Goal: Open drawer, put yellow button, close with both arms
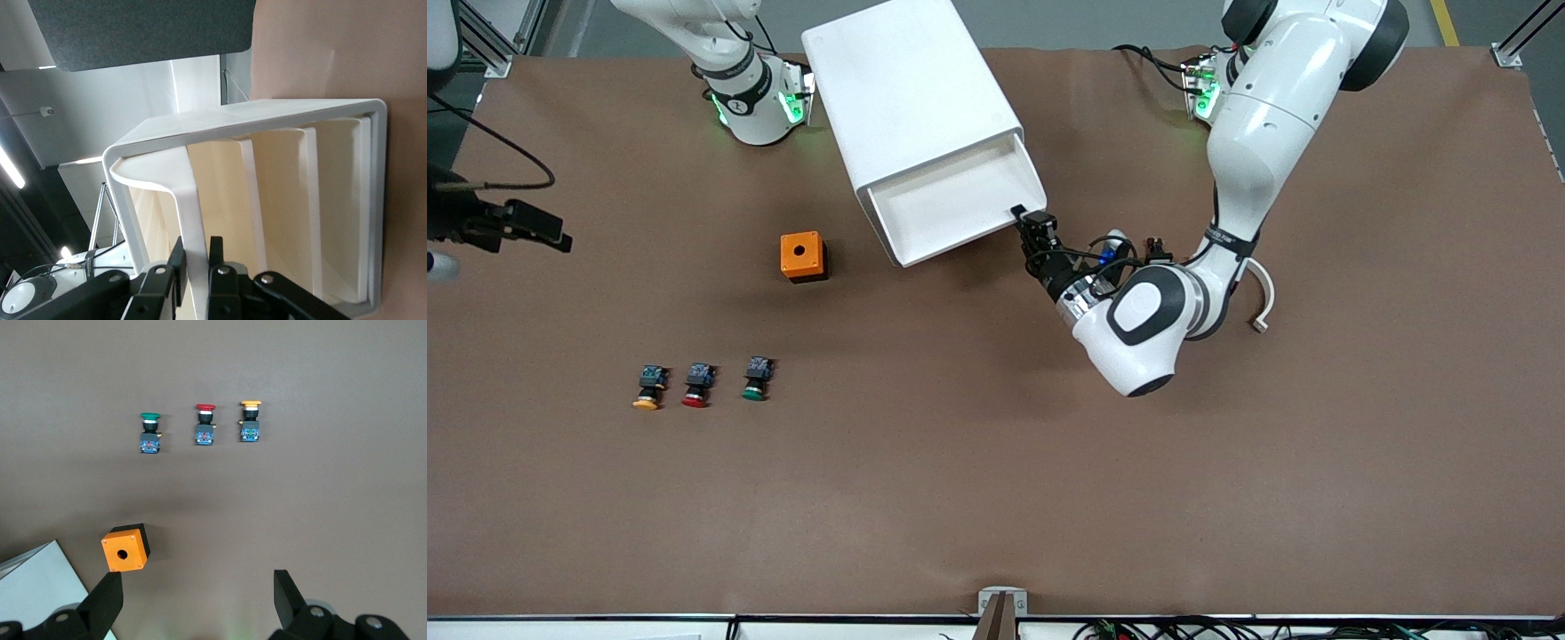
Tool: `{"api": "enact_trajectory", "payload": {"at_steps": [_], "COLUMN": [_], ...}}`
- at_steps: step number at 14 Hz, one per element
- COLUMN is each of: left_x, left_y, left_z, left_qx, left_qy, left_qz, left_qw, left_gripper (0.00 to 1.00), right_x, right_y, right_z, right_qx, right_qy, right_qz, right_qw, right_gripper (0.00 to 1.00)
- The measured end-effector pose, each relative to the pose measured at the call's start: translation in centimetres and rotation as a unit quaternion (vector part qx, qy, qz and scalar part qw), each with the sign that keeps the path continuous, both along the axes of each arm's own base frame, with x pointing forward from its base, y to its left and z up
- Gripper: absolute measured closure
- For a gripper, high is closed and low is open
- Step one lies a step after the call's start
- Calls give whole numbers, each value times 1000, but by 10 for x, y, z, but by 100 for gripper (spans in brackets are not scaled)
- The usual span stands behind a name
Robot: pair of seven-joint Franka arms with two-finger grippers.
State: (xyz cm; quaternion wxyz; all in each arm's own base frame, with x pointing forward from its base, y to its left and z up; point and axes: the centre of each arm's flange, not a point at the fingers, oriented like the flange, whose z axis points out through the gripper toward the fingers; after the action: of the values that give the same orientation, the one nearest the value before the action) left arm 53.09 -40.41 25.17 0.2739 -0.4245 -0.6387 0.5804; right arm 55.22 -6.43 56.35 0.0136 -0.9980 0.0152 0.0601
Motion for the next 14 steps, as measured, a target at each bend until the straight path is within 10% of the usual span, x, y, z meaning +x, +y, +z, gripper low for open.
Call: {"api": "enact_trajectory", "payload": {"at_steps": [8, 14], "left_x": [25, 46], "left_y": [28, 42], "left_z": [1, 15], "left_qx": [-5, -73], "left_qy": [-15, -82], "left_qz": [32, 36], "left_qw": [999, 993], "left_gripper": [76, 16], "right_x": [30, 20], "right_y": [-22, -39], "right_z": [-71, -168], "right_qx": [-9, -20], "right_qy": [-31, -82], "right_qz": [-14, -28], "right_qw": [999, 996], "right_gripper": [0, 0]}}
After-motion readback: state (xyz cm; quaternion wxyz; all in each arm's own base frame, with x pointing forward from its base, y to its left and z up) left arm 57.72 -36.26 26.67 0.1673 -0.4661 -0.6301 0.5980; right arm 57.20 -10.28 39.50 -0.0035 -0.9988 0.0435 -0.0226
